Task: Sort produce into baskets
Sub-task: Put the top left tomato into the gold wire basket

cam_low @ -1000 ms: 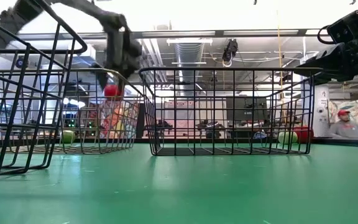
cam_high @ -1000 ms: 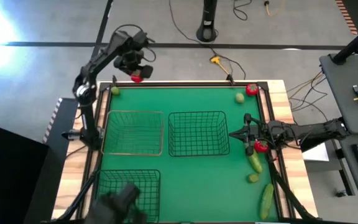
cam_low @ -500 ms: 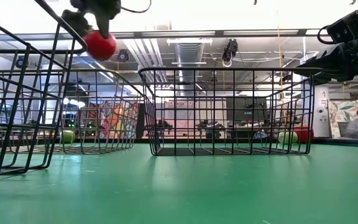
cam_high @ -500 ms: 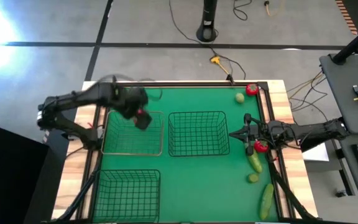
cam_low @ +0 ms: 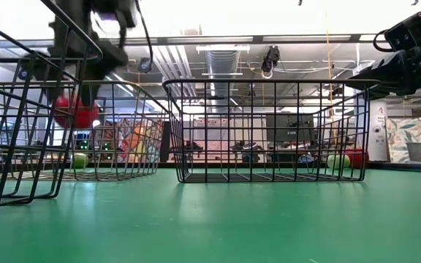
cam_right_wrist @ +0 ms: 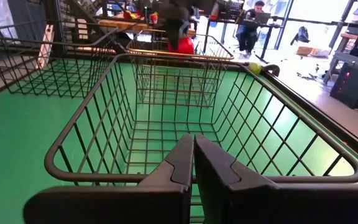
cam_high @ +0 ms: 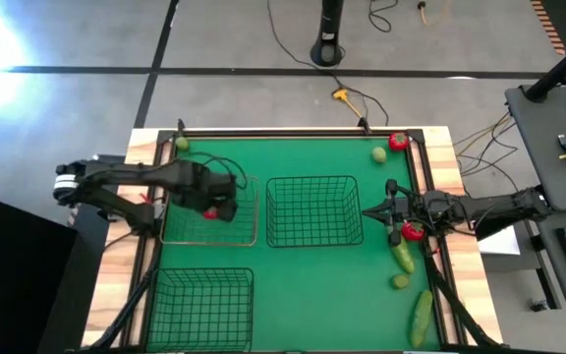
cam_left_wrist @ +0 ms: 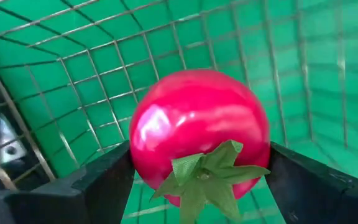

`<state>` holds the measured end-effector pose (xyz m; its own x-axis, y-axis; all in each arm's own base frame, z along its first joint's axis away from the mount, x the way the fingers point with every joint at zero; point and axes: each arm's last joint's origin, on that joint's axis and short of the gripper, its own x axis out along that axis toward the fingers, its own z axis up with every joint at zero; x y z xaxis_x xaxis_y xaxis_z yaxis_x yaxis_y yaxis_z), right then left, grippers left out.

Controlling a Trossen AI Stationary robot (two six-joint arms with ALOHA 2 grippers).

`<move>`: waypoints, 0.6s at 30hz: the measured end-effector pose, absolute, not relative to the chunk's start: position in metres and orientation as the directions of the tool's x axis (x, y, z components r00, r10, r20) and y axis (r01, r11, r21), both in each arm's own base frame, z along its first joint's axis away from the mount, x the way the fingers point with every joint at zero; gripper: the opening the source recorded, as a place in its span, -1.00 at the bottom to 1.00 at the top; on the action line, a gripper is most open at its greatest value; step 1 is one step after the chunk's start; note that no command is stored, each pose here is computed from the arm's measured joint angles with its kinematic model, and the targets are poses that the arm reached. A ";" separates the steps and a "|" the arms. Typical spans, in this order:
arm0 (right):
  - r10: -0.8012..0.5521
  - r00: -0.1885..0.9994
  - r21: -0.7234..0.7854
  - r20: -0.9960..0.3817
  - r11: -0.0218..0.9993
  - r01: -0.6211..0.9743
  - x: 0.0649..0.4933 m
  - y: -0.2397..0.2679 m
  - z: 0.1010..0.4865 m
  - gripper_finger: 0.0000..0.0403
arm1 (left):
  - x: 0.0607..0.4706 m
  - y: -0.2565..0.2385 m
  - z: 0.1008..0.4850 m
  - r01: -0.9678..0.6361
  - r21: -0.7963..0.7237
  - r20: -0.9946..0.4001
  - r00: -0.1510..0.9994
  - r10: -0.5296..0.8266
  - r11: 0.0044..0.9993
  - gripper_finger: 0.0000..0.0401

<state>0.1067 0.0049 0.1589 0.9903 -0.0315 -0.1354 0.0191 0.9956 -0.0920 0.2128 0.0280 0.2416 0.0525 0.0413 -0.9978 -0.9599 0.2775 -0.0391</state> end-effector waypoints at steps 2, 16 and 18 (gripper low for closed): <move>-0.031 0.990 -0.092 -0.136 0.996 0.019 0.107 0.005 0.159 -0.95 | 0.214 0.038 0.230 -0.972 -0.053 -0.998 0.060 0.027 0.229 0.54; -0.032 0.990 -0.092 -0.136 0.996 0.019 0.107 0.005 0.159 -0.95 | 0.234 0.056 0.185 -0.990 0.034 -0.999 -0.039 -0.030 0.138 0.62; -0.032 0.990 -0.092 -0.136 0.996 0.020 0.107 0.005 0.159 -0.95 | 0.235 0.056 0.181 -0.990 0.050 -0.998 -0.055 -0.034 0.129 0.63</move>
